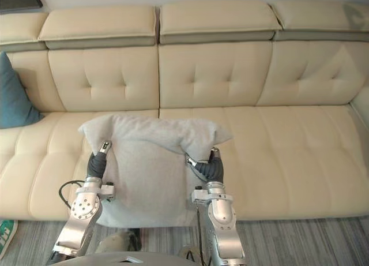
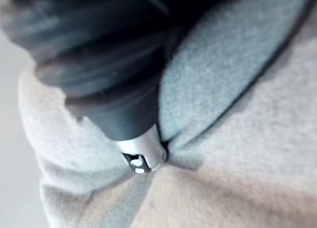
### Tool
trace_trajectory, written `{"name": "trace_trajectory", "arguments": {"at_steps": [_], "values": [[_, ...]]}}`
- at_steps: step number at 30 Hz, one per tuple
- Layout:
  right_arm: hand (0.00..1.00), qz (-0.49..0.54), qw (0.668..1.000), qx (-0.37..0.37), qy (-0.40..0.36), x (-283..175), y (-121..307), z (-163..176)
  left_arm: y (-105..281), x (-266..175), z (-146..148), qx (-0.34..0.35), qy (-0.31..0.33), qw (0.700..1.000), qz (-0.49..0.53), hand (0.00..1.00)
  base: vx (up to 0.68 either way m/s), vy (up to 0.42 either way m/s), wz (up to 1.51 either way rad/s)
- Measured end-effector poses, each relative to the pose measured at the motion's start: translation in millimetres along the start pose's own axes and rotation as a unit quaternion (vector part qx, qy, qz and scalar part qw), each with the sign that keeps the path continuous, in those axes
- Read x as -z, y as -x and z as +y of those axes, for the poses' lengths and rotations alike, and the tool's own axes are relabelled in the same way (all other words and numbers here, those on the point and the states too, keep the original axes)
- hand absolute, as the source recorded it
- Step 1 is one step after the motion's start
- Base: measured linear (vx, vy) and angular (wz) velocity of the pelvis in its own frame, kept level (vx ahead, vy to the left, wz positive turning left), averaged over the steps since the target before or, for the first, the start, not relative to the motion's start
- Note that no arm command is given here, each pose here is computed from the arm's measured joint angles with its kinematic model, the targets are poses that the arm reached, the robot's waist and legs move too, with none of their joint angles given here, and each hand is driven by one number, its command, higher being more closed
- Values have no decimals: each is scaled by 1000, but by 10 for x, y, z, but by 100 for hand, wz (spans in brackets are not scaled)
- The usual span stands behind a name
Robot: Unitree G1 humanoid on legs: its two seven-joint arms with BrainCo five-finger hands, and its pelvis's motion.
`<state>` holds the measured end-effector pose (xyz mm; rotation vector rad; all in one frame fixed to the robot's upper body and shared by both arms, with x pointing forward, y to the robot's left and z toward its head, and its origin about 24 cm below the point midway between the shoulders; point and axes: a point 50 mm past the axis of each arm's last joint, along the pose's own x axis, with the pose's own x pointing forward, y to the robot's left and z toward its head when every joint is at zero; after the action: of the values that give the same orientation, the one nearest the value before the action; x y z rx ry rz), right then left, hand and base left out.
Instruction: Pick up cushions and gather them together orderly.
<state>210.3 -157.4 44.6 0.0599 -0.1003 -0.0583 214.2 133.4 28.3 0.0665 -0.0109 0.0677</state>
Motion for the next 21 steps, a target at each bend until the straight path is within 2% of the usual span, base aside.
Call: {"name": "trace_trajectory", "arguments": {"at_steps": [9, 16, 20, 21], "values": [[100, 12, 1000, -20, 18, 69, -87, 68, 20, 35, 81, -7, -7, 1000, 7, 100, -4, 40, -17], [100, -32, 998, -32, 32, -100, -422, 232, -162, -88, 147, -43, -7, 999, -21, 100, -217, 24, -13], [100, -110, 993, -24, 31, -473, -720, 356, -436, -366, 165, -61, -14, 995, -82, 100, -107, 35, -15], [100, -153, 988, -19, 31, -697, -855, 415, -576, -522, 164, -67, -16, 991, -112, 100, -27, -5, -30]]}}
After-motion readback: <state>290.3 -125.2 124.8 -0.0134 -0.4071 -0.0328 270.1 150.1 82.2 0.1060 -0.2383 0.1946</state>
